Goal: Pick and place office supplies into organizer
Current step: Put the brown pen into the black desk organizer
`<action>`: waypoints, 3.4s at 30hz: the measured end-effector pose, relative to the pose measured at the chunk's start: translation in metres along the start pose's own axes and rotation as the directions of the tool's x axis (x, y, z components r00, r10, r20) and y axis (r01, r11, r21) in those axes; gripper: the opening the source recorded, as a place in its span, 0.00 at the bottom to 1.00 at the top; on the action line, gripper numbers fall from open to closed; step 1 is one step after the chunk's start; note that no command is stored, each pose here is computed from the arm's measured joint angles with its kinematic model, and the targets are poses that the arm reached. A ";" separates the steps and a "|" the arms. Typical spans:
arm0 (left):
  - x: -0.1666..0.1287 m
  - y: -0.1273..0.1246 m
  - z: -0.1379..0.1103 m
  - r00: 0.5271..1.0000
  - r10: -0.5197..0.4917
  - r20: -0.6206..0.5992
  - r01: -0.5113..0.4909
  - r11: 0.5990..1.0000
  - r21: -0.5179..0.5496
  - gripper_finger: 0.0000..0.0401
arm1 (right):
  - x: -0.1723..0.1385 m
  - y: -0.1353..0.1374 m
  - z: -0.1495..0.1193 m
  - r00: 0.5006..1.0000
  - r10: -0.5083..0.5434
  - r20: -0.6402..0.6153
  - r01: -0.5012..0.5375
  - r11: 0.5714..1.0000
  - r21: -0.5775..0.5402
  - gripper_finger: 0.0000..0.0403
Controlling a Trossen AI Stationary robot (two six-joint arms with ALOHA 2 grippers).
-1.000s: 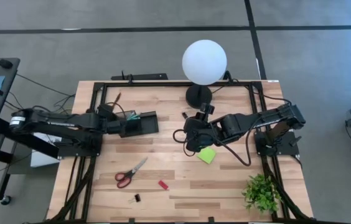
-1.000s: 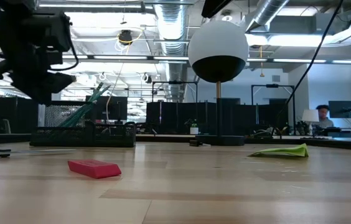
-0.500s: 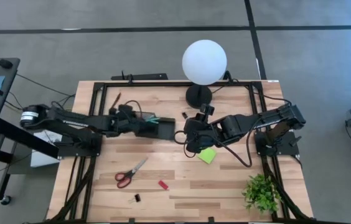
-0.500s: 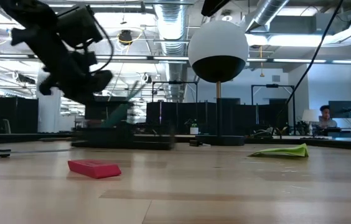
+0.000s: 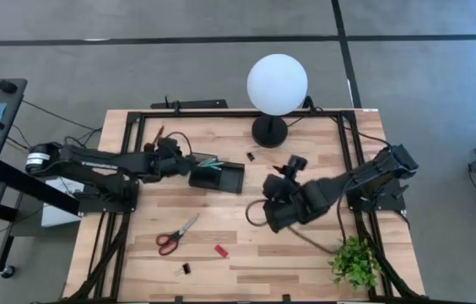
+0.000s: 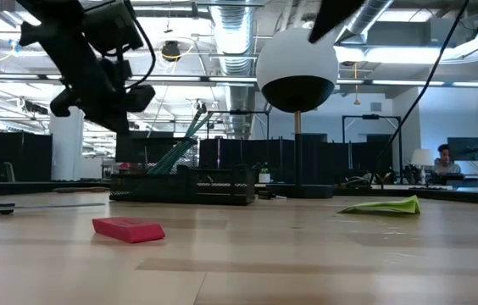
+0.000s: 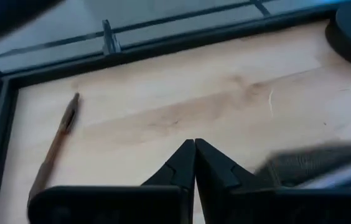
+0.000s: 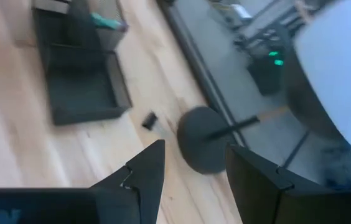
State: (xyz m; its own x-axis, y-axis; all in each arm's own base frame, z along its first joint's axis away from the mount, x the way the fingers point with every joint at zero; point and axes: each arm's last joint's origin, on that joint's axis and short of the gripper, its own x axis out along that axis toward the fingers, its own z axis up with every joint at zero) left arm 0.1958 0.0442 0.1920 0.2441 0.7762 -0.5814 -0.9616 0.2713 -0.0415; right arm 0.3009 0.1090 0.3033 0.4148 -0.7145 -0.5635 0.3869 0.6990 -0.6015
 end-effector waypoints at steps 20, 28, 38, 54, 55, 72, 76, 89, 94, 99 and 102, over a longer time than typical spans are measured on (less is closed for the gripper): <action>0.054 0.066 0.044 0.969 0.087 -0.231 -0.047 0.983 0.175 0.06 | -0.050 0.043 -0.070 0.996 0.009 0.092 -0.027 0.980 0.199 0.40; 0.075 0.081 0.029 0.892 0.213 -0.398 -0.106 0.955 0.276 0.28 | -0.057 0.053 -0.083 0.992 0.044 0.120 -0.073 0.967 0.244 0.40; 0.102 0.094 0.025 0.847 0.299 -0.440 -0.165 0.934 0.316 0.41 | -0.056 0.056 -0.080 0.989 0.063 0.131 -0.097 0.959 0.267 0.40; 0.107 0.103 0.013 0.759 0.322 -0.565 -0.115 0.921 0.371 0.32 | -0.056 0.057 -0.080 0.989 0.065 0.132 -0.099 0.958 0.271 0.40; 0.107 0.103 0.013 0.759 0.322 -0.565 -0.115 0.921 0.371 0.32 | -0.056 0.057 -0.080 0.989 0.065 0.132 -0.099 0.958 0.271 0.40; 0.109 0.099 0.013 0.778 0.270 -0.568 -0.101 0.945 0.310 0.32 | -0.056 0.057 -0.080 0.989 0.067 0.133 -0.099 0.964 0.248 0.40; 0.111 0.097 0.016 0.804 0.259 -0.535 -0.144 0.958 0.248 0.32 | -0.056 0.057 -0.080 0.989 0.066 0.133 -0.097 0.965 0.243 0.40; 0.114 0.098 0.020 0.825 0.323 -0.464 -0.226 0.941 0.253 0.31 | -0.043 0.052 -0.073 0.994 0.032 0.102 -0.056 0.966 0.251 0.40; 0.117 0.098 0.016 0.806 0.338 -0.486 -0.231 0.935 0.268 0.26 | -0.040 0.050 -0.071 0.995 0.024 0.094 -0.048 0.965 0.258 0.40; 0.123 0.094 0.010 0.786 0.384 -0.484 -0.259 0.916 0.307 0.21 | -0.042 0.052 -0.072 0.996 0.046 0.079 -0.065 0.964 0.257 0.40; 0.123 0.091 0.010 0.793 0.344 -0.503 -0.230 0.933 0.276 0.21 | -0.046 0.054 -0.075 0.995 0.060 0.083 -0.079 0.965 0.249 0.40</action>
State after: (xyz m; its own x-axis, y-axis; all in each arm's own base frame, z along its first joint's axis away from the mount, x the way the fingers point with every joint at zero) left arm 0.1399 0.1699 0.1244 -0.2007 0.4220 -0.8841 -0.9190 0.2314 0.3191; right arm 0.2413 0.1767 0.2545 0.5040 -0.6661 -0.5497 0.5455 0.7390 -0.3954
